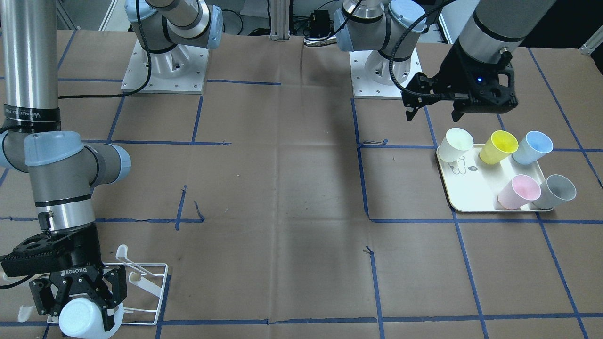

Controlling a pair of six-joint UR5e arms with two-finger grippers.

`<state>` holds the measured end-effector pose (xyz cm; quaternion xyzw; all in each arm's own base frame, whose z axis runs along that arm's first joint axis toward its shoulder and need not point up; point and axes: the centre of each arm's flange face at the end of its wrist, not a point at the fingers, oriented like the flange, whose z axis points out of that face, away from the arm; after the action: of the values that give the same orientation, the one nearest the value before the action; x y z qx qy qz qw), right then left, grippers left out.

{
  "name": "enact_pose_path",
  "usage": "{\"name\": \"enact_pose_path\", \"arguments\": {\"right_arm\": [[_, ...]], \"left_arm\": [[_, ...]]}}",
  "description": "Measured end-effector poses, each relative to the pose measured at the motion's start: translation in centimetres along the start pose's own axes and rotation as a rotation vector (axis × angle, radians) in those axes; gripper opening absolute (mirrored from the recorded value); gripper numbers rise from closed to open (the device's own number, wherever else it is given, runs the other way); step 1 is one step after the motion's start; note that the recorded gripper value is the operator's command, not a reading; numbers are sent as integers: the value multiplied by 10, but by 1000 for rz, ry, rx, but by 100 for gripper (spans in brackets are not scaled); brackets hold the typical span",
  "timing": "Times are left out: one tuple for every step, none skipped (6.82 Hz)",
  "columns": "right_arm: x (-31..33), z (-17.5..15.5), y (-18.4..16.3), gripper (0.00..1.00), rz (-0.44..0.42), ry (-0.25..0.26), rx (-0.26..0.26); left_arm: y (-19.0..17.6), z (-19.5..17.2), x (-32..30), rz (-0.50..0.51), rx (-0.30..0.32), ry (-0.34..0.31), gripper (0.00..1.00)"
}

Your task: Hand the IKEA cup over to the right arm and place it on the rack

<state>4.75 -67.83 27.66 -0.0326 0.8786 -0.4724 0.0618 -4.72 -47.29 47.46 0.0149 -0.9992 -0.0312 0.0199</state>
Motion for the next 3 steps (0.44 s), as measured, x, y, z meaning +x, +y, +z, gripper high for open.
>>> {"name": "enact_pose_path", "arguments": {"right_arm": [[-1, 0, -1, 99, 2, -1, 0], [-1, 0, -1, 100, 1, -1, 0], [-1, -1, -2, 99, 1, -1, 2]], "left_arm": [[15, 17, -43, -11, -29, 13, 99], [36, 38, -78, -25, -60, 11, 99], [58, 55, -106, -44, -82, -1, 99]]}}
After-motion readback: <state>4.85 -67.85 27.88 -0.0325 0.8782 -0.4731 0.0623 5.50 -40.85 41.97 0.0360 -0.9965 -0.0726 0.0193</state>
